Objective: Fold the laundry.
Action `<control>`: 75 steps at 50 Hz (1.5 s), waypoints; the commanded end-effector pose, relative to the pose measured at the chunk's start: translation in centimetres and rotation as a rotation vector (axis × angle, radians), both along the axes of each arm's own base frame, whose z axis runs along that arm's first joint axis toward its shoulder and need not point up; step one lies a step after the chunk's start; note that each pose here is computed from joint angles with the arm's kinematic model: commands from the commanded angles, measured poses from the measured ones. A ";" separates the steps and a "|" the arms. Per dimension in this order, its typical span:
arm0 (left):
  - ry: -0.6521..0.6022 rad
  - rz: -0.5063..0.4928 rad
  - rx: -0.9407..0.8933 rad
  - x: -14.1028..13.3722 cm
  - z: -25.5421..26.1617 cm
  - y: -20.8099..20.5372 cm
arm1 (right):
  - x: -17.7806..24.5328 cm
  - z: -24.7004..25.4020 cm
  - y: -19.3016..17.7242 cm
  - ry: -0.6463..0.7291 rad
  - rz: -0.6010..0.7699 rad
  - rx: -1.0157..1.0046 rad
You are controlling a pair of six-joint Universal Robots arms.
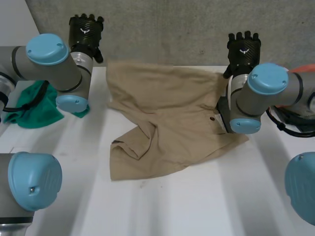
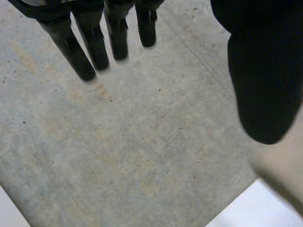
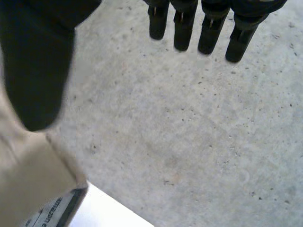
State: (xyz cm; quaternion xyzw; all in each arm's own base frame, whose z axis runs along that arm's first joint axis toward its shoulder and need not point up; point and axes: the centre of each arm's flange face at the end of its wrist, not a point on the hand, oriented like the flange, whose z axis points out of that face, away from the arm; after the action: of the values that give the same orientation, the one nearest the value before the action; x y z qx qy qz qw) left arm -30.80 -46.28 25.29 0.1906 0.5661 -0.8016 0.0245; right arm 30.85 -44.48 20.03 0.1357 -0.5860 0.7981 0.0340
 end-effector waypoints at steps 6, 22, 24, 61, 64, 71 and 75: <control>-0.026 0.082 0.159 2.0 5.7 5.8 | -4.5 5.3 6.0 0.211 0.099 0.462; -0.350 -0.314 0.719 2.2 -5.5 25.9 | -9.9 -1.7 14.4 0.583 0.460 0.733; -0.369 -0.320 0.760 2.4 -6.6 27.0 | -10.0 -2.7 14.3 0.578 0.474 0.713; -0.349 -0.199 0.641 1.3 -10.3 23.1 | -7.4 -8.3 13.0 0.445 0.408 0.561; -0.339 -0.196 0.629 1.4 -9.8 23.2 | -7.4 -8.3 12.8 0.445 0.402 0.559; -0.321 -0.196 0.617 1.7 -9.2 23.7 | -7.6 -8.2 12.7 0.442 0.391 0.563; -0.330 -0.190 0.617 1.6 -9.7 23.4 | -7.5 -8.3 12.9 0.446 0.395 0.567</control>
State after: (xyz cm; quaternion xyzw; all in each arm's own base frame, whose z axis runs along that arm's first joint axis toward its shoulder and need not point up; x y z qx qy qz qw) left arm -29.14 -22.75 16.01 0.3667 0.7494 -0.5509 -0.0205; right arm 23.34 -31.70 11.76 0.4178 -0.7230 0.5492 -0.0321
